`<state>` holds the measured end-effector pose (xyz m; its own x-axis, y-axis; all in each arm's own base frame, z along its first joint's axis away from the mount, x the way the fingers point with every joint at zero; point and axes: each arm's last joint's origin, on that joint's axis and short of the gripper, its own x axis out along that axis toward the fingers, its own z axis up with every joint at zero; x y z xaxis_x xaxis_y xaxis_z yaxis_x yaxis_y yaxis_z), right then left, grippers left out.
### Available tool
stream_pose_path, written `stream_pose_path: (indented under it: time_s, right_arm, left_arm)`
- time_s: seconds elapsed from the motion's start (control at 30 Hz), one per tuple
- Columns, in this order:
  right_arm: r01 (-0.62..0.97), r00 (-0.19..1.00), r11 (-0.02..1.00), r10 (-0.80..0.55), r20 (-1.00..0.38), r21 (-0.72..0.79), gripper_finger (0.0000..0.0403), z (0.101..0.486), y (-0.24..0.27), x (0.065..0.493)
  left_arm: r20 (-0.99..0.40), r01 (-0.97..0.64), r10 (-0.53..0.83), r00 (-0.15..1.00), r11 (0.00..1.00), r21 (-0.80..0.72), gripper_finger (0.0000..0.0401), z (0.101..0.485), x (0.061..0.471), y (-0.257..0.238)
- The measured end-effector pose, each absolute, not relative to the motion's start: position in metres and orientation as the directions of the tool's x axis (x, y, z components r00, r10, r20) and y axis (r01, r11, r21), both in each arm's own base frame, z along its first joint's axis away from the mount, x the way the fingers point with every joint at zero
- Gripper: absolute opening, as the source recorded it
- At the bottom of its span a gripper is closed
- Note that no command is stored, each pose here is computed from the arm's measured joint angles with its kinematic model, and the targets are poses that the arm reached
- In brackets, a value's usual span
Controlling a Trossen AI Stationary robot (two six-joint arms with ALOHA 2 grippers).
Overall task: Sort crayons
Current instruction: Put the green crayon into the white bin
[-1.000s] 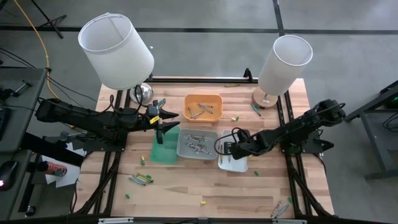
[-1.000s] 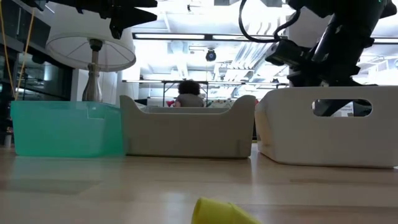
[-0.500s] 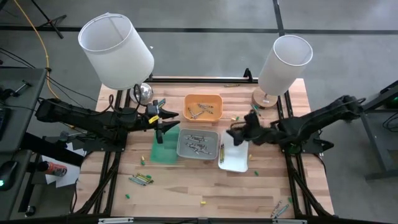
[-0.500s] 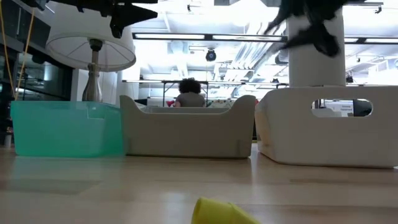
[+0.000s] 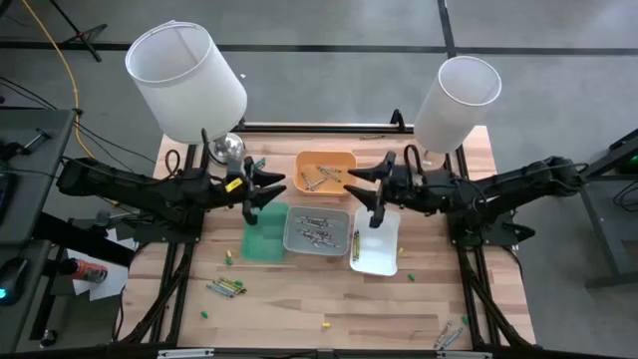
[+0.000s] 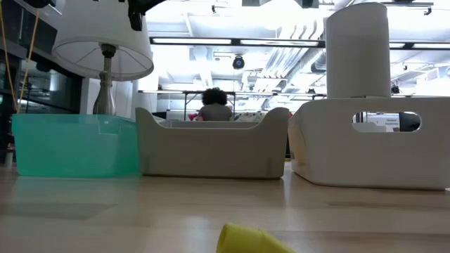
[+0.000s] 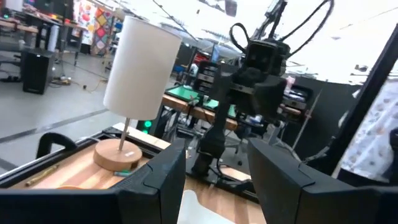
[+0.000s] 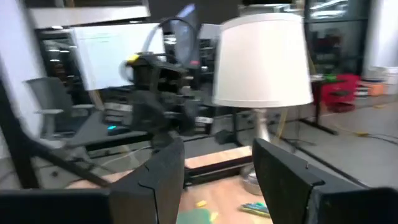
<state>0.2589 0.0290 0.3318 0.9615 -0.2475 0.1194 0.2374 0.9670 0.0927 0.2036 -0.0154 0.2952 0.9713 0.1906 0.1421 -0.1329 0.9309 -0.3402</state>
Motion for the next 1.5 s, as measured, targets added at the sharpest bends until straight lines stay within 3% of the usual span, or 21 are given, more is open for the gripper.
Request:
stream_pose_path:
  time_s: [0.17,0.43,0.97,1.1,1.17,1.33,1.5]
  right_arm:
    - [0.293,0.941,0.937,-0.317,0.115,0.19,0.0183,0.332,0.023,0.258]
    - [0.278,0.953,0.957,-0.286,0.099,0.085,0.0183,0.33,0.023,0.259]
    - [0.27,0.954,0.953,-0.284,0.097,0.139,0.0183,0.33,0.023,0.259]
    - [0.272,0.955,0.953,-0.284,0.083,0.133,0.0183,0.328,0.023,0.259]
    - [0.273,0.956,0.953,-0.284,0.077,0.131,0.0183,0.328,0.023,0.259]
    - [0.275,0.957,0.953,-0.284,0.06,0.124,0.0183,0.326,0.023,0.26]
    - [0.281,0.958,0.949,-0.286,0.011,0.145,0.0183,0.32,0.023,0.26]
  left_arm:
    - [0.144,-0.094,0.153,0.978,0.93,-0.354,0.0161,0.295,0.204,-0.016]
    - [0.146,-0.092,0.154,0.977,0.929,-0.359,0.0161,0.295,0.204,-0.016]
    - [0.147,-0.104,0.159,0.976,0.939,-0.327,0.0161,0.296,0.204,-0.016]
    - [0.144,-0.14,0.211,0.967,0.909,-0.392,0.0161,0.295,0.204,-0.015]
    - [0.13,-0.104,0.169,0.977,0.911,-0.4,0.0161,0.295,0.204,-0.015]
    - [-0.164,0.002,-0.059,0.985,0.945,-0.327,0.0158,0.317,0.203,-0.03]
    - [-0.576,0.1,-0.227,0.785,0.965,-0.244,0.0145,0.329,0.188,-0.07]
